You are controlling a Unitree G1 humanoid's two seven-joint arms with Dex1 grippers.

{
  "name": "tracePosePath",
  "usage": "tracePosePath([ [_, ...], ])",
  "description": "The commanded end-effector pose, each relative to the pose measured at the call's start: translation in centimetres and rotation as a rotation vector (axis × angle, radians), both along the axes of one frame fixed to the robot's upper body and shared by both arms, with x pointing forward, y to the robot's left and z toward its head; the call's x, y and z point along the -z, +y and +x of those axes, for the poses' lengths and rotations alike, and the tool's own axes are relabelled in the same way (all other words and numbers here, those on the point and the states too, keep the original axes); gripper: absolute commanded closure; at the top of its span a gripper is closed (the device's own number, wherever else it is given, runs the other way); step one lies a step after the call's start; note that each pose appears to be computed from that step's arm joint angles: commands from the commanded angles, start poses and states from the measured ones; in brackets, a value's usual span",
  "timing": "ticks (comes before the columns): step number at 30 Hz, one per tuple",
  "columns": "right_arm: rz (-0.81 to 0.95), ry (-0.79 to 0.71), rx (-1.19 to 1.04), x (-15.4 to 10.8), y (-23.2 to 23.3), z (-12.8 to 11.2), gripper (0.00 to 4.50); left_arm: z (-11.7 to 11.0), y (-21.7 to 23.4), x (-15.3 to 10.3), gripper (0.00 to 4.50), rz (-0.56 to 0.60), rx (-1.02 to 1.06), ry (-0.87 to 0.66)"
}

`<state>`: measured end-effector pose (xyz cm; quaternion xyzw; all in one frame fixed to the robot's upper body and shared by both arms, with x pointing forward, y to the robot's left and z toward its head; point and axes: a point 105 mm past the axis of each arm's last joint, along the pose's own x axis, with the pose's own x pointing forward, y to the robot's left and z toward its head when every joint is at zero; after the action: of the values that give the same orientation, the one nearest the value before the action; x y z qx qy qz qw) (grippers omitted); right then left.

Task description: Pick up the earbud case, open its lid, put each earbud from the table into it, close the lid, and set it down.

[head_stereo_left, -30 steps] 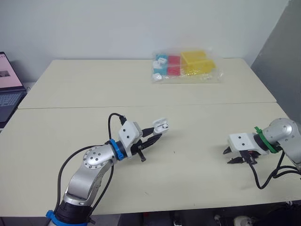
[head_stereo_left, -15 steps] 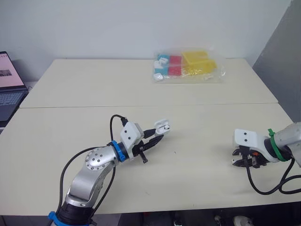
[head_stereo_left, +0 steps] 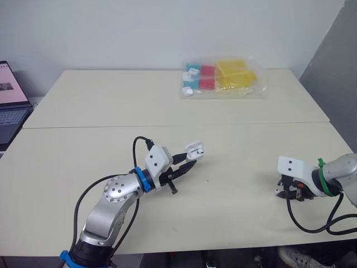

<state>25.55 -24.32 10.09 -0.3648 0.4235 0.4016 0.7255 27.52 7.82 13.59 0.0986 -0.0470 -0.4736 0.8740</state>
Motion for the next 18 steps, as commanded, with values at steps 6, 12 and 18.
tracePosePath([
  [6, -0.010, -0.007, -0.025, -0.06, 0.43, 0.46, 2.71, -0.29, -0.18, -0.78, 3.72, -0.013, 0.006, -0.046],
  [12, -0.008, 0.025, -0.035, 0.54, 0.79, 0.46, 2.71, -0.23, -0.02, -0.69, 3.72, -0.009, 0.001, -0.047],
  [18, -0.001, 0.039, -0.042, 0.68, 0.98, 0.43, 2.71, -0.24, 0.01, -0.65, 3.72, -0.008, -0.001, -0.048],
])
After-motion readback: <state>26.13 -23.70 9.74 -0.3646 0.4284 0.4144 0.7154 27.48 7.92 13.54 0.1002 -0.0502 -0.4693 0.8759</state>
